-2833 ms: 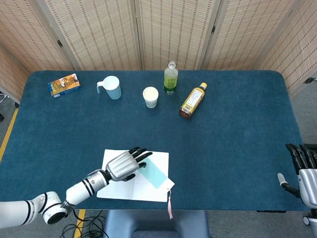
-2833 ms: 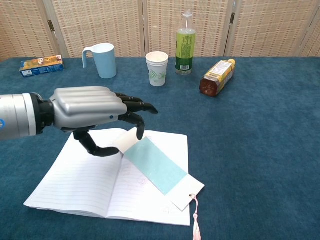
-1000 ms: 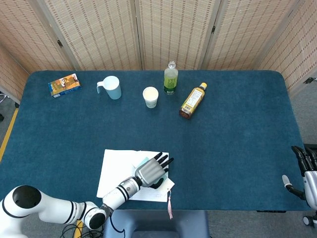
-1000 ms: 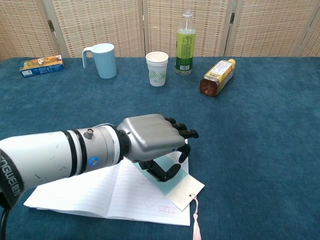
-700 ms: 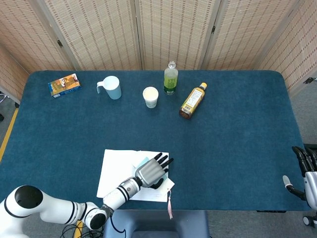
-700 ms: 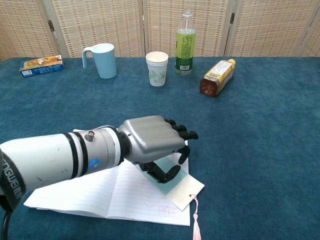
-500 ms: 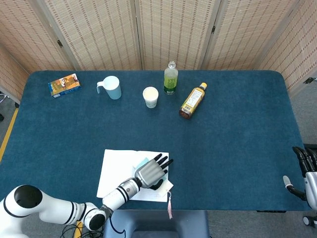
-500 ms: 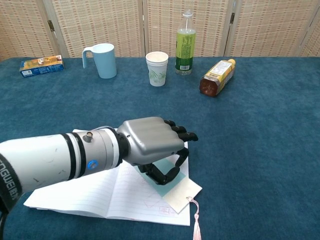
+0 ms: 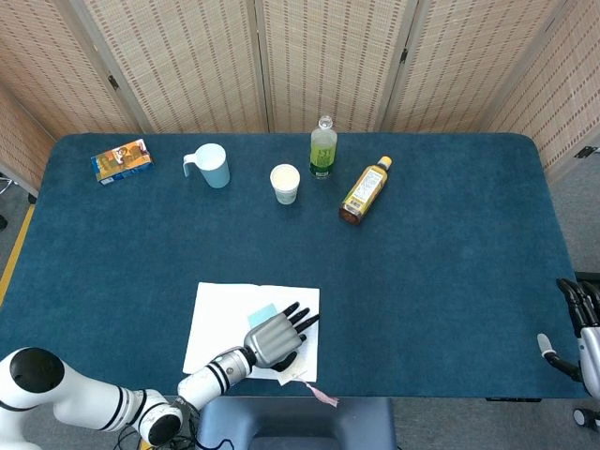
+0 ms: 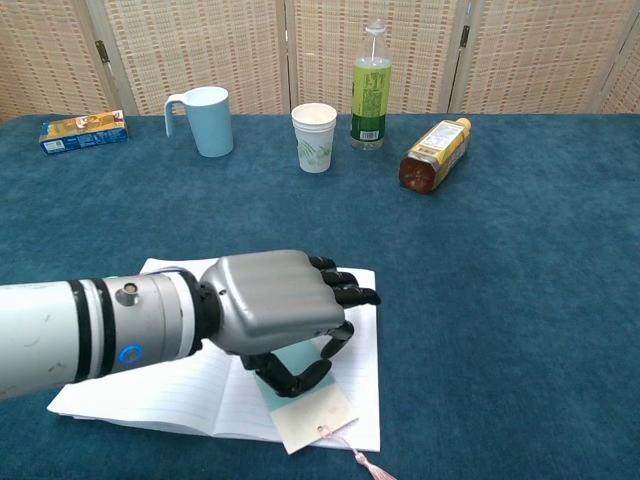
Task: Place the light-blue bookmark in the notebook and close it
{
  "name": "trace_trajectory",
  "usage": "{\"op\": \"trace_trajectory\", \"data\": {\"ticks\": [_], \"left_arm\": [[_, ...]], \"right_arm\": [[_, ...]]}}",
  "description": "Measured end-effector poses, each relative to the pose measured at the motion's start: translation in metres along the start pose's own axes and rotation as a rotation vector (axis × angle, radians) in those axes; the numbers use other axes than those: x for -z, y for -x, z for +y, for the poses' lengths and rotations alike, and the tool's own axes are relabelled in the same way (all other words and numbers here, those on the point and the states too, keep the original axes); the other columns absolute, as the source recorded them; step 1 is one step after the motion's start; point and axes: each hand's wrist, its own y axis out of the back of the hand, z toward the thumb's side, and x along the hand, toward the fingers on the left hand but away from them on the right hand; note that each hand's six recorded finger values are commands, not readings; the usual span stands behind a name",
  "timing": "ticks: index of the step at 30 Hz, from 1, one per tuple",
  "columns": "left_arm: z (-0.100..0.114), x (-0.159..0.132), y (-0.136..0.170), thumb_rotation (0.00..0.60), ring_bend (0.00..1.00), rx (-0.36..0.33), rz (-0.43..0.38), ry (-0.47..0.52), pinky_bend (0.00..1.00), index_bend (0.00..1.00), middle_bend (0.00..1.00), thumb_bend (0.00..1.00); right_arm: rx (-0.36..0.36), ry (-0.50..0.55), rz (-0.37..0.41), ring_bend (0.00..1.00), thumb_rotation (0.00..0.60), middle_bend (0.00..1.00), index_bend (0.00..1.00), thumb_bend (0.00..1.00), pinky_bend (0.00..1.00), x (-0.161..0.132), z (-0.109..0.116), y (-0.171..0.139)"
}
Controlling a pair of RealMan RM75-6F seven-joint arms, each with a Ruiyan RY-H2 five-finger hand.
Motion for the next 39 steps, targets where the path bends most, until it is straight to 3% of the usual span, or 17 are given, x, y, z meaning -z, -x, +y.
{"op": "trace_trajectory", "data": {"ticks": [6,15,25,39], "left_arm": [[-0.001,0.010,0.014,0.285,0.00,0.003,0.014,-0.015,0.13,0.42,0.00,0.63],[-0.004,0.039,0.039,0.283,0.00,-0.015,0.080,0.041,0.13,0.41,0.00,0.63],[-0.033,0.081,0.069,0.287,0.00,0.025,0.191,0.101,0.13,0.39,0.00,0.63],[-0.046,0.080,0.060,0.285,0.00,0.035,0.201,0.134,0.13,0.37,0.00,0.63]], "right_arm": [[0.005,0.001,0.005,0.05,0.600,0.10,0.00,0.28,0.11,-0.001,0.001,-0.001],[0.011,0.003,0.015,0.05,0.600,0.10,0.00,0.28,0.11,-0.004,0.002,-0.001],[0.008,0.003,0.036,0.05,0.600,0.10,0.00,0.28,0.11,-0.010,0.001,0.003],[0.014,0.001,0.036,0.05,0.600,0.10,0.00,0.28,0.11,-0.011,0.003,0.001]]}}
